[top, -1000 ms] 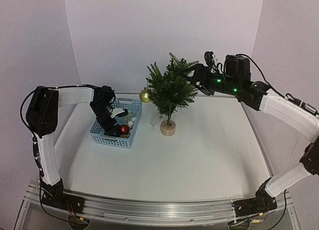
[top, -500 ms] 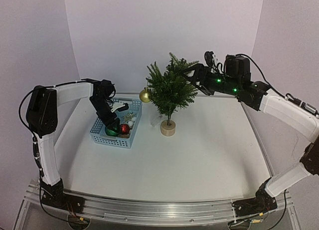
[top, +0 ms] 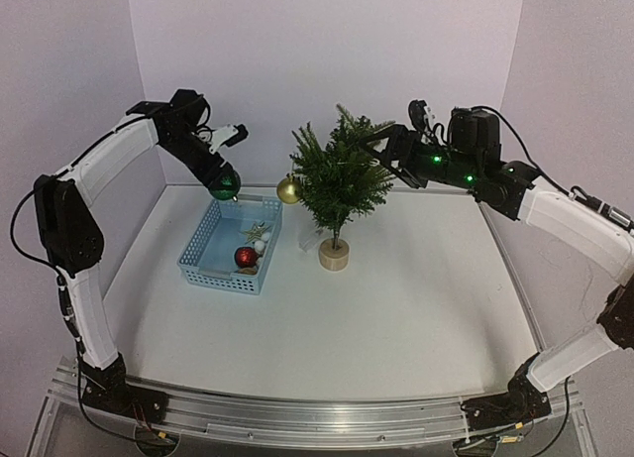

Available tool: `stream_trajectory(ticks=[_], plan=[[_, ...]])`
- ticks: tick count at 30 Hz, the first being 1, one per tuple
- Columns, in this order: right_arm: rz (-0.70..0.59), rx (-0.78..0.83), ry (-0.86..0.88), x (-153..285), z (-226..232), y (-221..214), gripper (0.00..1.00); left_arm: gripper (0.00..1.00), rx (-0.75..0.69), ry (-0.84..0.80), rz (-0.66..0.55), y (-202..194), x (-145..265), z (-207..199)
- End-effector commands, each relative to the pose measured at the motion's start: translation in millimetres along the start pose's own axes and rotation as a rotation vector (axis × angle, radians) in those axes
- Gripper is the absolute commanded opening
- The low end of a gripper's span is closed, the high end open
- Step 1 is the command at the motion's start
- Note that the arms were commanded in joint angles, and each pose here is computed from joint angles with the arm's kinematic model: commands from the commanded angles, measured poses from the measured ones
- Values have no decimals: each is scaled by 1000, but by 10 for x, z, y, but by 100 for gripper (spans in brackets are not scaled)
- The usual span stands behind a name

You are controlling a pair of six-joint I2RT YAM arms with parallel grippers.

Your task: Decorate the small christmas tree

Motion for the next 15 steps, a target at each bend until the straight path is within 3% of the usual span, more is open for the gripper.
stream_trajectory(ticks=[1, 8, 15], plan=[[-64, 34, 65, 148, 203, 153, 85, 61, -107, 89, -260, 427, 847, -54], [-63, 35, 61, 149, 192, 145, 85, 62, -185, 162, -553, 879, 1332, -14], [-69, 25, 56, 184, 183, 132, 85, 63, -269, 120, -742, 1358, 1439, -242]])
Point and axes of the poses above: each gripper's point midway between its finger pads, its own x axis back along the fingers, its own z axis along the line the jaws close on, y = z × x, the point moved 9 cm from there along x, back along the fingers, and after that the axes turned 6 degrees about -x, right-handed, at the moved point
